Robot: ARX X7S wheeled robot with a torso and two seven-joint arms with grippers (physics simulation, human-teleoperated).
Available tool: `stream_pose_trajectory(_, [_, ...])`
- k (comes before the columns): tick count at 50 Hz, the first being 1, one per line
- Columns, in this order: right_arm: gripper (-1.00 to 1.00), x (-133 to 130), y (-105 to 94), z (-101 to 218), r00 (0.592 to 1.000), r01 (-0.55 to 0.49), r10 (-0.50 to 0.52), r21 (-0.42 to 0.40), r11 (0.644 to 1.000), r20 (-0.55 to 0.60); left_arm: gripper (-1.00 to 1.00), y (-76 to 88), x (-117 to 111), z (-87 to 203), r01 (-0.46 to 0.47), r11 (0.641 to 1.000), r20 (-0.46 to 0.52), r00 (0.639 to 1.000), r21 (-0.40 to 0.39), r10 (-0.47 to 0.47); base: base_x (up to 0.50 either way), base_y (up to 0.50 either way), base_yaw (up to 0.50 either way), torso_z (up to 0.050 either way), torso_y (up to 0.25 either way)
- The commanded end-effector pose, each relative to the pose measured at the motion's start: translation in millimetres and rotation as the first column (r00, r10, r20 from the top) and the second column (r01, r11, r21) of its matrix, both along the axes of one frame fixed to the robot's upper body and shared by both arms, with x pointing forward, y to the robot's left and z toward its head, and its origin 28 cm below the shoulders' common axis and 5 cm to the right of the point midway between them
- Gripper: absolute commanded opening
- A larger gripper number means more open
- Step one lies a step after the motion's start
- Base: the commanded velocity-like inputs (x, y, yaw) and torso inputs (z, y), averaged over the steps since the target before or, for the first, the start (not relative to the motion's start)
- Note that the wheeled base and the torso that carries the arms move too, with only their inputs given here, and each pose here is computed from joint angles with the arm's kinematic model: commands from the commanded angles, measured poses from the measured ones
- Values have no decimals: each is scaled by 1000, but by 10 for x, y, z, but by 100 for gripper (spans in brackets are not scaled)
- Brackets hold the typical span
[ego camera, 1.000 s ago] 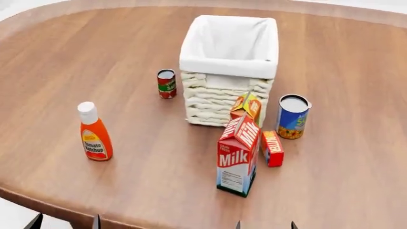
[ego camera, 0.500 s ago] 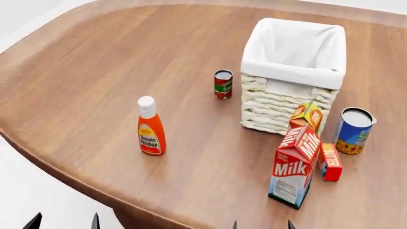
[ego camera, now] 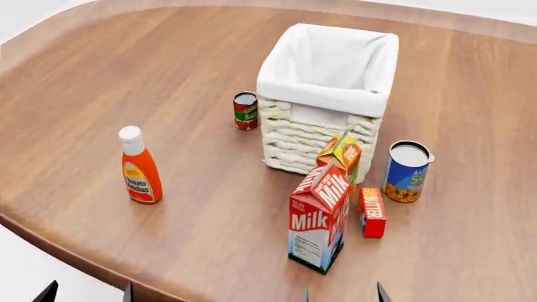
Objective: Pick up the butter and put it in the basket.
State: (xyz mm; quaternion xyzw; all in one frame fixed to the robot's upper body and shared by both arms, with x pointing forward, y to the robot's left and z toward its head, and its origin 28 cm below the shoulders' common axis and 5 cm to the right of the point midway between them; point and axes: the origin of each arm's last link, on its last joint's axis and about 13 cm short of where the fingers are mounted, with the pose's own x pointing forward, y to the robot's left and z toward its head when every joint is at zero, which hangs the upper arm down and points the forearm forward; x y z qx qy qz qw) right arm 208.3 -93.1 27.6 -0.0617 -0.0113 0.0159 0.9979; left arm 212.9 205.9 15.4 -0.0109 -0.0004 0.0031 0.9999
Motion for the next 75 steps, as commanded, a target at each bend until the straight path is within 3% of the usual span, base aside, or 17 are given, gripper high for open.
stream_pose_trajectory(1, [100, -11, -2, -7, 999, 11, -12, -50, 999, -32, 100, 10, 0, 0, -2, 1000, 1, 1000, 2, 2, 0, 0, 0, 0, 0])
stream_pose_trajectory(15, [100, -21, -21, -2, 998, 57, -58, -45, 997, -10, 100, 7, -9, -1, 1, 1000, 1, 1000, 4, -1, -64, 200, 0, 0, 0])
stream_pose_trajectory(24, [100, -13, -8, 4, 998, 58, -58, -56, 997, -7, 100, 11, -2, 7, 0, 1000, 0, 1000, 4, 0, 0, 0, 500, 0, 0])
stream_pose_trajectory(29, [100, -18, -22, 7, 998, 56, -56, -4, 998, -18, 100, 11, -2, 6, 0, 1000, 0, 1000, 4, 0, 0, 0, 100, 0, 0])
stream_pose_trajectory(56, [100, -25, -25, 17, 997, 81, -81, -25, 996, -4, 100, 32, 22, 34, -3, 1000, 3, 1000, -3, 3, 127, -437, 0, 0, 0])
stream_pose_trajectory(61, [100, -60, -45, 40, 994, 105, -105, -7, 994, 17, 100, 139, 161, 142, -48, 999, 34, 998, -18, 48, 0, 0, 0, 0, 0])
stream_pose_trajectory(66, [100, -95, -63, 59, 992, 124, -124, 0, 992, 32, 100, 345, 363, 341, -104, 994, 81, 991, -41, 107, 82, -11, 0, 0, 0])
stream_pose_trajectory(75, [100, -101, -69, 52, 991, 132, -132, 11, 991, 20, 100, 547, 443, 586, -154, 985, 108, 981, -74, 161, 498, 57, 0, 0, 0])
